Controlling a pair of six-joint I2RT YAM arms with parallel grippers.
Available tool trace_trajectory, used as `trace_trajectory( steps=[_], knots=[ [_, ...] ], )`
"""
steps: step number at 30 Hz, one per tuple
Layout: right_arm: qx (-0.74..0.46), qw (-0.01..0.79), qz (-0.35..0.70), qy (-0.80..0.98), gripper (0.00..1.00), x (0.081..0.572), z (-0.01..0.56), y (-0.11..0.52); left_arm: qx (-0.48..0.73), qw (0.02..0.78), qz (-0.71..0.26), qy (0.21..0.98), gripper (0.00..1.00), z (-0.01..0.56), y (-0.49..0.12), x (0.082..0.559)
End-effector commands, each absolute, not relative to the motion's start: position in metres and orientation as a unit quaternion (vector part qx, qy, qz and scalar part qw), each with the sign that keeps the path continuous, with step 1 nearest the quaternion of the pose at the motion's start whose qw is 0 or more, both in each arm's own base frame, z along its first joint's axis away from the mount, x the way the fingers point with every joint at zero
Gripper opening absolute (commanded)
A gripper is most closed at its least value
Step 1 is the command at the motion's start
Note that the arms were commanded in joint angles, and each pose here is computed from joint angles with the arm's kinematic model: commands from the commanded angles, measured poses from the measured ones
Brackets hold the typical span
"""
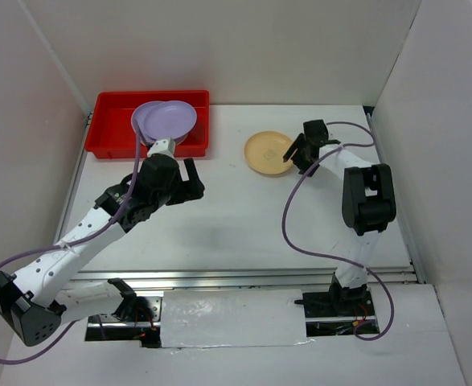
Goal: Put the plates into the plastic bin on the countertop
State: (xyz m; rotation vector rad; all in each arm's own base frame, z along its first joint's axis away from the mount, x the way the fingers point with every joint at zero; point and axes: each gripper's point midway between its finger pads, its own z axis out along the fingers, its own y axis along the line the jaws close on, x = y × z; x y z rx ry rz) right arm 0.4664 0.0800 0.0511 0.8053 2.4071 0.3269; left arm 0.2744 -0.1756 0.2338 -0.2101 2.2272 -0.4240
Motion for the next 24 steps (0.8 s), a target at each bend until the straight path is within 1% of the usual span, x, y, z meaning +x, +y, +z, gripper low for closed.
trace_trajectory(
  steps=[1, 2, 3, 4, 6, 7, 8, 9, 11, 12, 13, 14, 15, 19, 20, 21, 23, 24],
  knots=[
    [0.313, 0.294, 0.105, 0.897, 0.72, 0.500, 0.049, 0.072, -0.088, 0.430, -0.172, 0.882, 0.99, 0.242, -0.177, 0.279],
    [0.312, 0.277, 0.094, 0.904, 0.69, 0.499, 0.041, 0.070, -0.087, 0.428, -0.172, 0.883, 0.99, 0.241, -0.178, 0.279],
    [0.315, 0.273, 0.089, 0.905, 0.65, 0.507, 0.035, 0.069, -0.088, 0.429, -0.170, 0.883, 0.99, 0.241, -0.177, 0.280],
    [0.317, 0.265, 0.084, 0.907, 0.52, 0.507, 0.032, 0.067, -0.089, 0.429, -0.169, 0.883, 0.99, 0.241, -0.177, 0.280],
    [0.318, 0.253, 0.078, 0.910, 0.42, 0.501, 0.024, 0.064, -0.091, 0.431, -0.163, 0.883, 0.99, 0.242, -0.175, 0.282],
    [0.316, 0.255, 0.080, 0.910, 0.39, 0.499, 0.026, 0.065, -0.094, 0.432, -0.157, 0.883, 0.99, 0.241, -0.172, 0.284],
    [0.319, 0.270, 0.084, 0.905, 0.39, 0.500, 0.034, 0.063, -0.094, 0.430, -0.153, 0.885, 0.99, 0.239, -0.172, 0.285],
    [0.318, 0.262, 0.083, 0.907, 0.39, 0.490, 0.026, 0.063, -0.095, 0.430, -0.154, 0.885, 0.99, 0.241, -0.172, 0.286],
    [0.314, 0.267, 0.097, 0.906, 0.38, 0.490, 0.032, 0.066, -0.096, 0.425, -0.148, 0.888, 0.99, 0.237, -0.171, 0.290],
    [0.315, 0.265, 0.095, 0.906, 0.32, 0.490, 0.034, 0.065, -0.096, 0.427, -0.147, 0.887, 0.99, 0.238, -0.171, 0.293],
    [0.313, 0.262, 0.095, 0.908, 0.18, 0.488, 0.035, 0.067, -0.098, 0.427, -0.143, 0.888, 0.99, 0.237, -0.170, 0.296],
    [0.306, 0.266, 0.100, 0.909, 0.12, 0.489, 0.040, 0.069, -0.097, 0.421, -0.137, 0.891, 0.99, 0.231, -0.171, 0.299],
    [0.303, 0.270, 0.100, 0.908, 0.00, 0.489, 0.044, 0.069, -0.097, 0.420, -0.136, 0.892, 0.99, 0.231, -0.171, 0.301],
    [0.285, 0.292, 0.089, 0.909, 0.00, 0.478, 0.070, 0.071, -0.089, 0.415, -0.138, 0.895, 0.99, 0.228, -0.180, 0.321],
    [0.268, 0.310, 0.089, 0.908, 0.00, 0.469, 0.089, 0.081, -0.078, 0.405, -0.132, 0.901, 0.99, 0.219, -0.183, 0.328],
    [0.265, 0.326, 0.065, 0.905, 0.00, 0.464, 0.099, 0.075, -0.077, 0.413, -0.142, 0.896, 0.99, 0.232, -0.187, 0.340],
    [0.220, 0.339, 0.052, 0.913, 0.00, 0.440, 0.123, 0.091, -0.050, 0.404, -0.151, 0.901, 0.99, 0.233, -0.203, 0.361],
    [0.207, 0.347, 0.036, 0.914, 0.00, 0.423, 0.134, 0.088, -0.029, 0.378, -0.152, 0.913, 0.99, 0.217, -0.210, 0.370]
  ],
)
